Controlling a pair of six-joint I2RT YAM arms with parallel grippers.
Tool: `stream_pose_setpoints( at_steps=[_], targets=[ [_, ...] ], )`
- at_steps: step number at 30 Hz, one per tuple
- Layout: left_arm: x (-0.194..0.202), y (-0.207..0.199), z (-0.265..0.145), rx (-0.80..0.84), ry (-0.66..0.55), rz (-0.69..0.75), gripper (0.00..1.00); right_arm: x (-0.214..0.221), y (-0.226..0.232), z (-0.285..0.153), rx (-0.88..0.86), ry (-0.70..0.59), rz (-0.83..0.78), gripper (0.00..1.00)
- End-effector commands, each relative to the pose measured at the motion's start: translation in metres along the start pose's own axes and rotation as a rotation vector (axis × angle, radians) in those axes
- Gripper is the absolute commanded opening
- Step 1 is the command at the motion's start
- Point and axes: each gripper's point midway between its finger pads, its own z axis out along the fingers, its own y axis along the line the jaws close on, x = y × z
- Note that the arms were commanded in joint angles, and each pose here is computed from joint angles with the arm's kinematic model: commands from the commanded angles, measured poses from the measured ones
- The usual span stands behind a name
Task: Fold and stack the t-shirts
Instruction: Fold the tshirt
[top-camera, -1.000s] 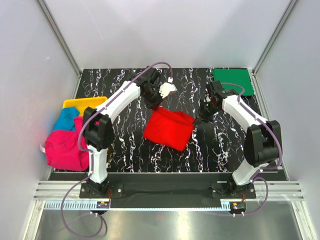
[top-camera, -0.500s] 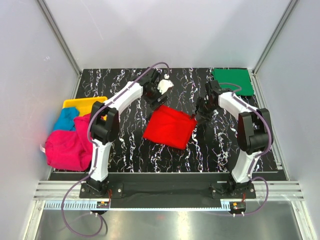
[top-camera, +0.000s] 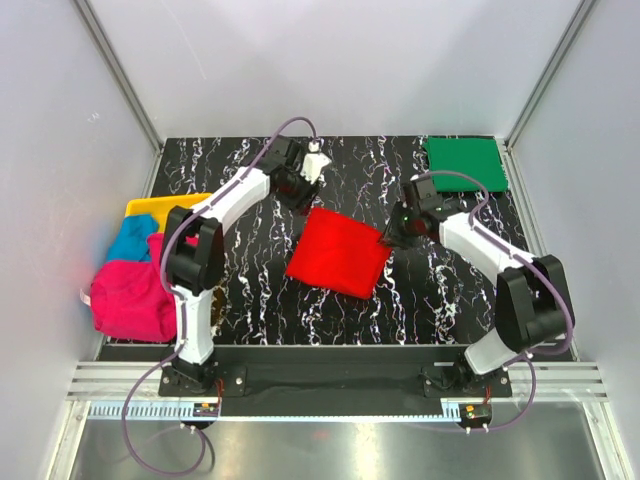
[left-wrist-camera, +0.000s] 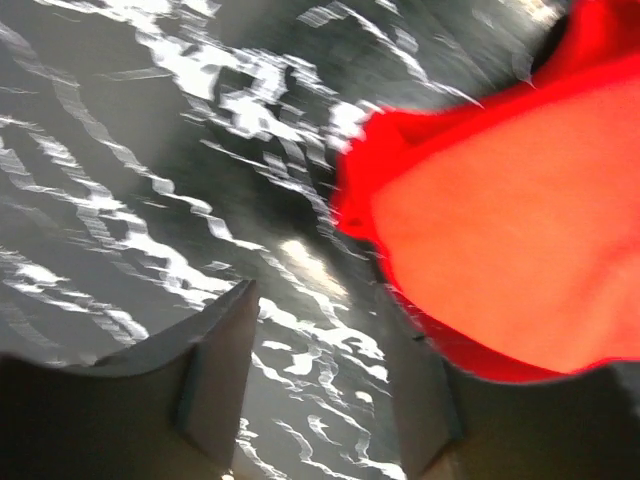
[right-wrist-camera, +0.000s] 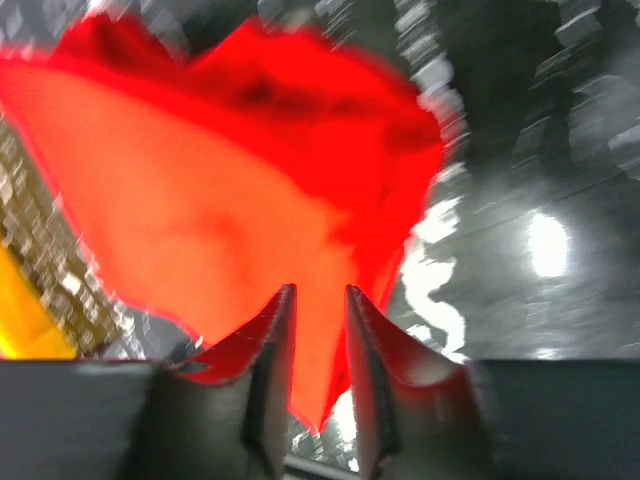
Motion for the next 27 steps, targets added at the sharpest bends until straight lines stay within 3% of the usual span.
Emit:
stream_pose_setpoints(
  at_steps=[1, 5, 9, 15, 21, 24, 25, 27],
  targets=[
    [-0.018, -0.043, -0.018, 0.129, -0.098, 0.043, 0.51, 0.009, 0.032, -0.003, -0.127, -0.048, 0.014, 0.26],
    [-0.018, -0.059, 0.002, 0.167, -0.081, 0.086, 0.48, 0.014, 0.043, 0.021, -0.184, 0.012, 0.062, 0.19],
    [-0.036, -0.045, 0.025, 0.172, -0.089, 0.016, 0.46, -0.009, 0.036, 0.049, -0.147, 0.003, 0.065, 0.17],
    [-0.023, -0.025, 0.062, 0.123, -0.029, -0.046, 0.45, -0.030, 0.010, 0.077, -0.066, -0.015, 0.089, 0.16],
    [-0.010, -0.030, 0.072, 0.146, 0.009, -0.074, 0.48, -0.036, 0.004, 0.076, -0.019, -0.028, 0.046, 0.17],
    [-0.021, -0.030, 0.061, 0.142, -0.017, -0.098, 0.53, -0.050, 0.011, 0.051, -0.014, -0.077, -0.002, 0.30],
    [-0.025, -0.029, 0.057, 0.135, -0.028, -0.104, 0.54, -0.050, 0.010, 0.045, -0.010, -0.074, -0.018, 0.44],
    [-0.030, -0.029, 0.049, 0.121, -0.039, -0.117, 0.57, -0.042, 0.002, 0.037, 0.023, -0.038, -0.044, 0.54]
  ],
)
